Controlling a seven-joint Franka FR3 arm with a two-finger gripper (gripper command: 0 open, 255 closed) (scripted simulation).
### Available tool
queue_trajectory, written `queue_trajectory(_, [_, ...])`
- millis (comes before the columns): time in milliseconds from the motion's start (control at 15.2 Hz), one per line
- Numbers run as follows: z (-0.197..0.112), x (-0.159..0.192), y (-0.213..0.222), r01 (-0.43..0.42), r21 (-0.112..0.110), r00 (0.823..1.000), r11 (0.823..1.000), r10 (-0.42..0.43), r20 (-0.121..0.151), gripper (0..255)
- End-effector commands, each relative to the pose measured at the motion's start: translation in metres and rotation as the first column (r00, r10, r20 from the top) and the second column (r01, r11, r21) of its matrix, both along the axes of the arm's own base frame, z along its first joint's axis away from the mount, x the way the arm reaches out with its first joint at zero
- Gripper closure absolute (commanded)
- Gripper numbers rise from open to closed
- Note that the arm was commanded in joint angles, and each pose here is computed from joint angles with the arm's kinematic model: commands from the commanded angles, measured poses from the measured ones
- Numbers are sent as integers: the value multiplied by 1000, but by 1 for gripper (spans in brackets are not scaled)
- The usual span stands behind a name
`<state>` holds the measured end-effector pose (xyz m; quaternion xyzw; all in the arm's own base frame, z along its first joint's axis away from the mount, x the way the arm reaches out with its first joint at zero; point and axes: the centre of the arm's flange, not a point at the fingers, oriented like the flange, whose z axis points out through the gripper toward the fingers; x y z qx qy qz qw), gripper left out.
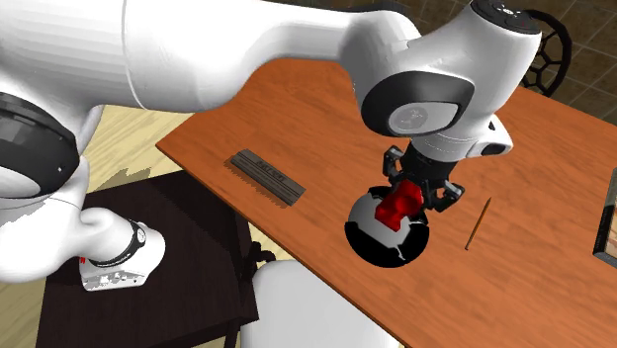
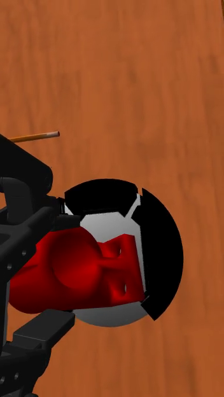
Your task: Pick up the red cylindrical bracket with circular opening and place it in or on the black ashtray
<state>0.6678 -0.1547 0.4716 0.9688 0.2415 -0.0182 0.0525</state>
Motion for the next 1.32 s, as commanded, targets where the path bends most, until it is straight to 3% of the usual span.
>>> queue_trajectory(0, [-7,-2,-5,-1,0,1000,1000,1,0,255])
queue_trajectory(858, [-79,-2,-5,-1,0,1000,1000,1,0,255])
queue_trajectory(1254, [-79,-2,-5,-1,0,1000,1000,1,0,255])
